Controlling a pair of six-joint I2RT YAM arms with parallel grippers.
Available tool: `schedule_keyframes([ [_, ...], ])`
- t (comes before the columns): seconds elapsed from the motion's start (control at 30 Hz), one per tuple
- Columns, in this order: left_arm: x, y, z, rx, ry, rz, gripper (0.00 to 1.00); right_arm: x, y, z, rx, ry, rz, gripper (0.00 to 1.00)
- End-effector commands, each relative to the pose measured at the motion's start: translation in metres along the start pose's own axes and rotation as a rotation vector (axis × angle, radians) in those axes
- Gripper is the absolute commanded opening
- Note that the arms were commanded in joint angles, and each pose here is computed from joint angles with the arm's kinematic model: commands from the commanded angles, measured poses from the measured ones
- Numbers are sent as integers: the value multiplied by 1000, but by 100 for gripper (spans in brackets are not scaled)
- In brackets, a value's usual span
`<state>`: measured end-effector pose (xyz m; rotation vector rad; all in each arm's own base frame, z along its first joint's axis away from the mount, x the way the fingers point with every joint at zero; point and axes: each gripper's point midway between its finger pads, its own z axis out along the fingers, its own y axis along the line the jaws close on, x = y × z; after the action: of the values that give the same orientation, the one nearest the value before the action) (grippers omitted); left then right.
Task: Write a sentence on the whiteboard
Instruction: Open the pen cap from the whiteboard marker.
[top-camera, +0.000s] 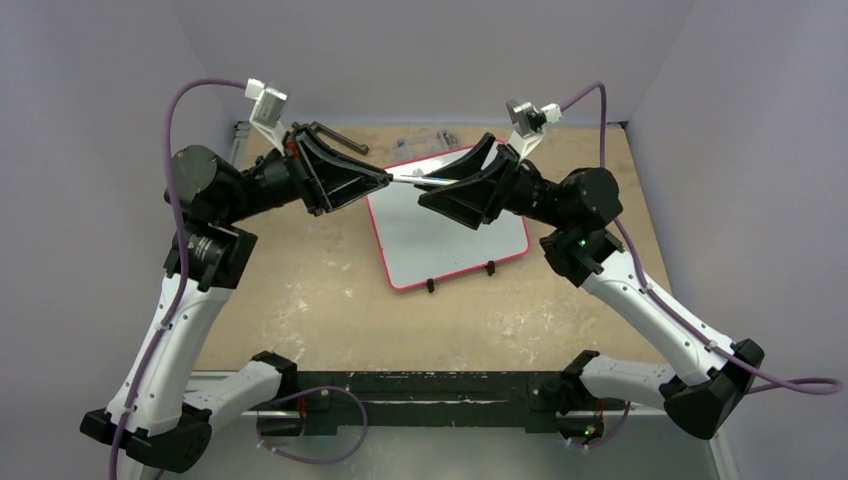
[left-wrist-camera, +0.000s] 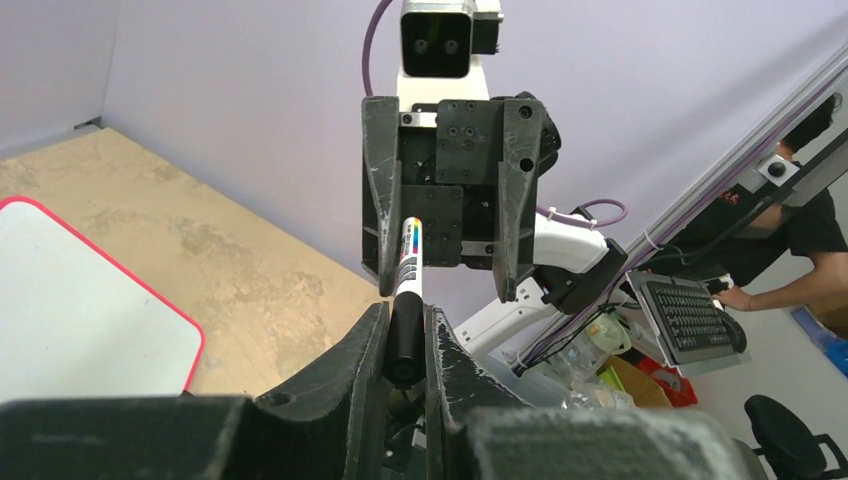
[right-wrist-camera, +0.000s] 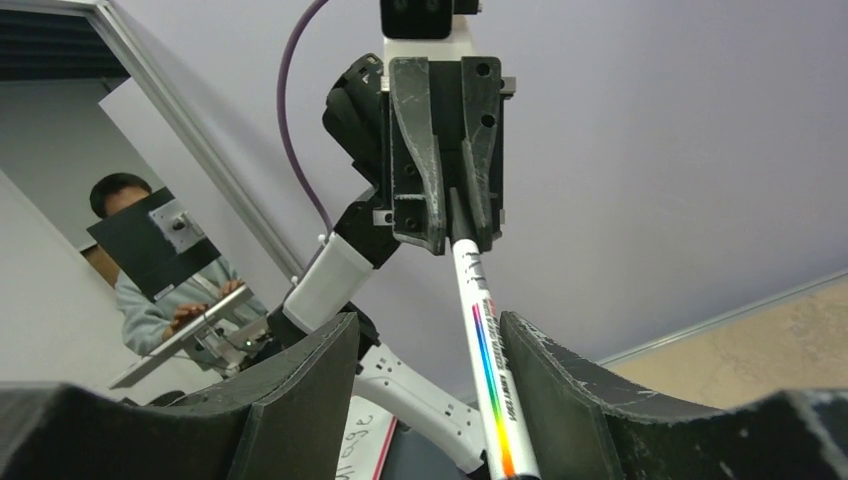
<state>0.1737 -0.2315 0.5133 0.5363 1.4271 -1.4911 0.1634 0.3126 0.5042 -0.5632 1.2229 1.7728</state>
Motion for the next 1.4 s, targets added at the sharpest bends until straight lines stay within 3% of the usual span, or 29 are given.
schedule_keyframes([
  [0.0, -4, -8, -1, 45, -15, 39, 0, -15, 20, 3, -49, -16, -66, 53],
  [0.47, -1, -1, 1, 40, -10, 26, 0, -14, 16, 7, -53, -7, -62, 34],
  [1.37, 11, 12, 3, 31, 21, -2, 0, -14, 6, 12, -39, -9, -50, 24],
])
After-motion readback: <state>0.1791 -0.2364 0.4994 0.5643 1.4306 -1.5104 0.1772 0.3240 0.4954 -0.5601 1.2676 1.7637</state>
